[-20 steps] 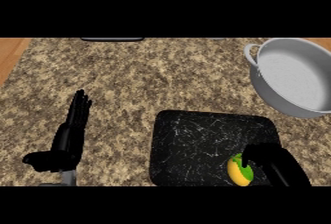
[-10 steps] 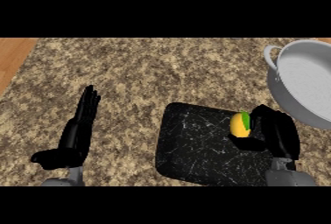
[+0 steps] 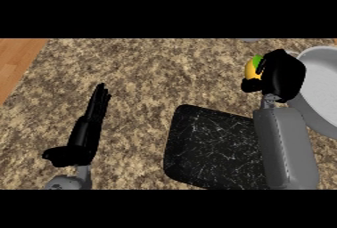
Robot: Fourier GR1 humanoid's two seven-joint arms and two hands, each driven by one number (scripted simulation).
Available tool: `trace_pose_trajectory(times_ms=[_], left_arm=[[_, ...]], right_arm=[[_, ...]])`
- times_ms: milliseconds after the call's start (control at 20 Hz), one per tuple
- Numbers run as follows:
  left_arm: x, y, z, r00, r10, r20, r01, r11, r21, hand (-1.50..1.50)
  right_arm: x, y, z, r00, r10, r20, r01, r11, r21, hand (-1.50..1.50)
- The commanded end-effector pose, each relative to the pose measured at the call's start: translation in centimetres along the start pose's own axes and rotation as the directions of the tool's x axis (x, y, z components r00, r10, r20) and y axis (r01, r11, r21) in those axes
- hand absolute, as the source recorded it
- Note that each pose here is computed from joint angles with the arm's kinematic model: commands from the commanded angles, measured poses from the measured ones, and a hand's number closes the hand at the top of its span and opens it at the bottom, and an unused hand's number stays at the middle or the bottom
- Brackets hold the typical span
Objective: Pick the lemon from the tray and place it in the pot
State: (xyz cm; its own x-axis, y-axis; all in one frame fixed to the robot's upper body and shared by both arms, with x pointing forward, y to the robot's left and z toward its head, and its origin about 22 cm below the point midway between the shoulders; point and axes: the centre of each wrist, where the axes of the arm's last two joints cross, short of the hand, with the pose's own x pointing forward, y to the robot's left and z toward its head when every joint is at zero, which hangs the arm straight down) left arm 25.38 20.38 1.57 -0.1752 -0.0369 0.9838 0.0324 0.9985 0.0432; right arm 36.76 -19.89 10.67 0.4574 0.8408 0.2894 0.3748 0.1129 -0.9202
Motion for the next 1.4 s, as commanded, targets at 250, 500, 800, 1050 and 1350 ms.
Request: trace_pose_trajectory(times_ms=[250,500,800,1050,1350], left_arm=[[-0.3,-0.1,-0.7,1.0,-0.011,-0.017,0.011,1.0,0.026,0.0],[0.2,0.8,-0.3,1.0,0.004,-0.002,-0.004,0.999,0.05,0.0],[-0.6,1.6,0.4,1.0,-0.009,-0.019,0.01,0.997,0.077,0.0],[-1.1,1.5,1.2,1.0,-0.01,-0.027,0.012,0.996,0.087,0.0],[-2.1,2.0,1.2,1.0,-0.009,-0.029,0.012,0.995,0.102,0.0]], right_arm=[[9.1,-3.0,-4.5,0.957,0.13,-0.259,-0.176,0.971,-0.163,1.5],[8.7,-1.9,-6.8,0.936,0.106,-0.336,-0.176,0.967,-0.184,1.5],[3.6,-1.7,-10.9,0.901,0.133,-0.413,-0.216,0.963,-0.161,1.5],[1.3,-2.8,-13.0,0.893,0.136,-0.428,-0.229,0.958,-0.172,1.5],[-2.4,-1.2,-13.5,0.886,0.115,-0.449,-0.199,0.969,-0.144,1.5]])
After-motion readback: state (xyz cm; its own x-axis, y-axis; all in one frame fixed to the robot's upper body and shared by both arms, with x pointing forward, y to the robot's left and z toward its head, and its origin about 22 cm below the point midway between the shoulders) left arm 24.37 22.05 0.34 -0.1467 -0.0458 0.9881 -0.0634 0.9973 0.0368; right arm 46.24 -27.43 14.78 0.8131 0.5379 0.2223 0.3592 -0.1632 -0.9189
